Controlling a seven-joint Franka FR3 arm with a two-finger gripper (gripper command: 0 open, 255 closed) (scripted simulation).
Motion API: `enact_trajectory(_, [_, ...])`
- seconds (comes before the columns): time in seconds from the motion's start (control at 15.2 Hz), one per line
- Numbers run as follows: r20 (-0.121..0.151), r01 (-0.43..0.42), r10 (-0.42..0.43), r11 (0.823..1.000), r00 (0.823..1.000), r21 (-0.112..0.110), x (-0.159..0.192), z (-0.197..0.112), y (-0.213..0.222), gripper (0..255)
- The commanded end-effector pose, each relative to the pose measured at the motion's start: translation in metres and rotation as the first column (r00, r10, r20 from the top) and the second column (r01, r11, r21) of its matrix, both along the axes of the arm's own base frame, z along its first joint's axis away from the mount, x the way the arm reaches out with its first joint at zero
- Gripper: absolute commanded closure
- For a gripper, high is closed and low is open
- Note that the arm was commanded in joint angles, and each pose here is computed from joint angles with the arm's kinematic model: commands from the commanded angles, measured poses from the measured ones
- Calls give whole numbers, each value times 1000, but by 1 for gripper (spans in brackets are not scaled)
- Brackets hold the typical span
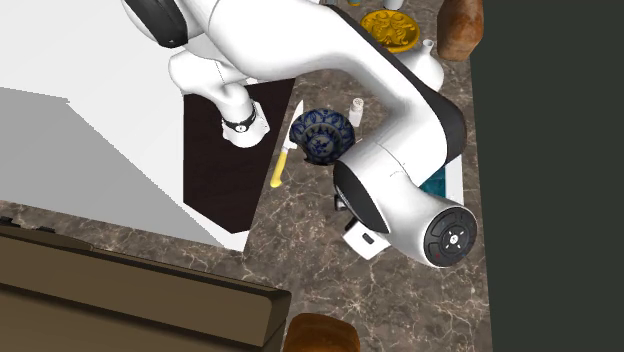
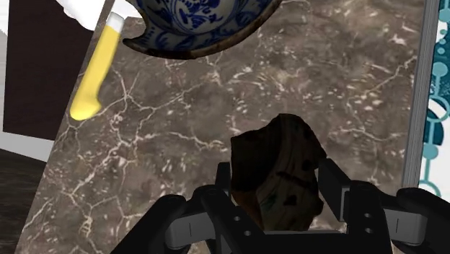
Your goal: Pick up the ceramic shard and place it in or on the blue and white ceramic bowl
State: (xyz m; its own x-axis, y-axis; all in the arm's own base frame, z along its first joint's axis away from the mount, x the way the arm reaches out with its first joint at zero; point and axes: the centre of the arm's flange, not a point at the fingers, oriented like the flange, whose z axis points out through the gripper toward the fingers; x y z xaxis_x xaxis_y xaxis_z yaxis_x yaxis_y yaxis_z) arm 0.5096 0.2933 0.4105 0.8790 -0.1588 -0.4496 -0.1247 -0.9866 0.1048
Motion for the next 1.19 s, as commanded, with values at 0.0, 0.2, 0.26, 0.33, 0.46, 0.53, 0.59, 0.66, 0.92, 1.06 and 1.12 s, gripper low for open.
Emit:
enact_trajectory(0.0, [0, 0, 0, 1000, 1000, 0, 0, 10, 1, 255])
enact_trajectory(0.2, [0, 0, 0, 1000, 1000, 0, 0, 26, 1, 255])
enact_trajectory(0.26, [0, 0, 0, 1000, 1000, 0, 0, 31, 1, 255])
enact_trajectory(0.33, [0, 0, 0, 1000, 1000, 0, 0, 36, 1, 255])
enact_trajectory(0.46, [0, 0, 0, 1000, 1000, 0, 0, 47, 1, 255])
enact_trajectory(0.53, [0, 0, 0, 1000, 1000, 0, 0, 52, 1, 255])
enact_trajectory(0.59, [0, 0, 0, 1000, 1000, 0, 0, 58, 1, 255])
enact_trajectory(0.66, [0, 0, 0, 1000, 1000, 0, 0, 63, 1, 255])
enact_trajectory(0.92, [0, 0, 0, 1000, 1000, 0, 0, 82, 1, 255])
enact_trajectory(1.06, [0, 0, 0, 1000, 1000, 0, -26, 84, -5, 255])
enact_trajectory(1.12, [0, 0, 0, 1000, 1000, 0, -39, 85, -8, 255])
